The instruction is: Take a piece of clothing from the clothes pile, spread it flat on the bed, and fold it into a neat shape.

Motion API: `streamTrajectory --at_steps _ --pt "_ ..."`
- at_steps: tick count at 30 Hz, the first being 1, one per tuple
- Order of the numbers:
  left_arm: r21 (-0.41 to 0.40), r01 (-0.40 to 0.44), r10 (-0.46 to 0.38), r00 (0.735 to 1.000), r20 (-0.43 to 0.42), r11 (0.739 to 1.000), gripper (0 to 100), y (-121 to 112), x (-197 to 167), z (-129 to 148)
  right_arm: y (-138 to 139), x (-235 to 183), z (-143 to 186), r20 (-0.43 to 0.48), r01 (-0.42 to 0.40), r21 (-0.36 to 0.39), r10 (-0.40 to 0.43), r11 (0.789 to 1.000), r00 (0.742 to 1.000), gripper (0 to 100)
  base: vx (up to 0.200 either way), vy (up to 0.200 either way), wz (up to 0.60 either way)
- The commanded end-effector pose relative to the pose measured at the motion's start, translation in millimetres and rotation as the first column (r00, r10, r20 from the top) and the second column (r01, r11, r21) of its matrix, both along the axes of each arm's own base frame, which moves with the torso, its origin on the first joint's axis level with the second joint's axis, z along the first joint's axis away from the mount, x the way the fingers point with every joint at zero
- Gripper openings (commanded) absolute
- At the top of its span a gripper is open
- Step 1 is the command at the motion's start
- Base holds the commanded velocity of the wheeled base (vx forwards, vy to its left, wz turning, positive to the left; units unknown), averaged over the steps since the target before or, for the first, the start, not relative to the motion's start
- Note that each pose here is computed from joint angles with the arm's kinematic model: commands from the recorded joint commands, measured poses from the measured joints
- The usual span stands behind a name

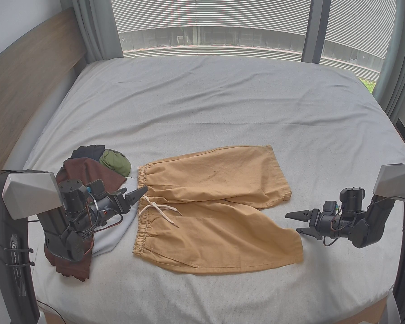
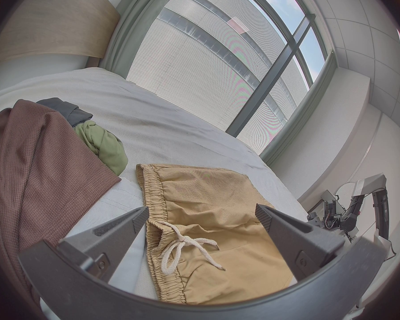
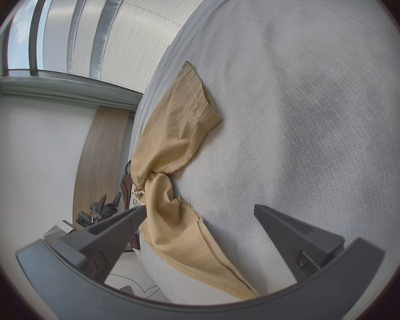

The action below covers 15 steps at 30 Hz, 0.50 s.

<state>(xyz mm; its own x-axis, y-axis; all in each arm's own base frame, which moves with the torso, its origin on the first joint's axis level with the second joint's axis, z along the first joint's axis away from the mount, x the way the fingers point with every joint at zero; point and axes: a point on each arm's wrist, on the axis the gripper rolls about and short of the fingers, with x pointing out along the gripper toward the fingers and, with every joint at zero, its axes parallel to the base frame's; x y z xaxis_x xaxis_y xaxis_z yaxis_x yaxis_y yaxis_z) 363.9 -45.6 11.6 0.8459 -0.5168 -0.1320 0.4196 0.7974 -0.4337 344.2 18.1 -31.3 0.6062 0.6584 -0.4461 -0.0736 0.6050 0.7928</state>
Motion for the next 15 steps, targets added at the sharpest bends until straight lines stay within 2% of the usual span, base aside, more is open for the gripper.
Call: streamTrajectory --at_steps 1,10,15 --pt "0.0 0.0 0.0 1.0 -0.001 1.0 100 -0.1 0.4 -0.8 5.0 -0.5 10.4 0.007 -0.018 -0.001 0.018 1.0 1.0 100 0.0 0.0 0.0" --pt "-0.001 -0.003 0.003 1.0 0.004 1.0 100 1.0 0.8 0.5 49.2 -18.5 35.7 0.004 -0.14 0.015 0.14 0.99 0.99 100 0.0 0.0 0.0" --pt "-0.001 -0.004 0.004 1.0 0.007 1.0 100 1.5 1.2 1.3 64.7 -28.8 49.1 -0.002 -0.17 0.046 0.17 0.984 0.985 100 0.0 0.0 0.0"
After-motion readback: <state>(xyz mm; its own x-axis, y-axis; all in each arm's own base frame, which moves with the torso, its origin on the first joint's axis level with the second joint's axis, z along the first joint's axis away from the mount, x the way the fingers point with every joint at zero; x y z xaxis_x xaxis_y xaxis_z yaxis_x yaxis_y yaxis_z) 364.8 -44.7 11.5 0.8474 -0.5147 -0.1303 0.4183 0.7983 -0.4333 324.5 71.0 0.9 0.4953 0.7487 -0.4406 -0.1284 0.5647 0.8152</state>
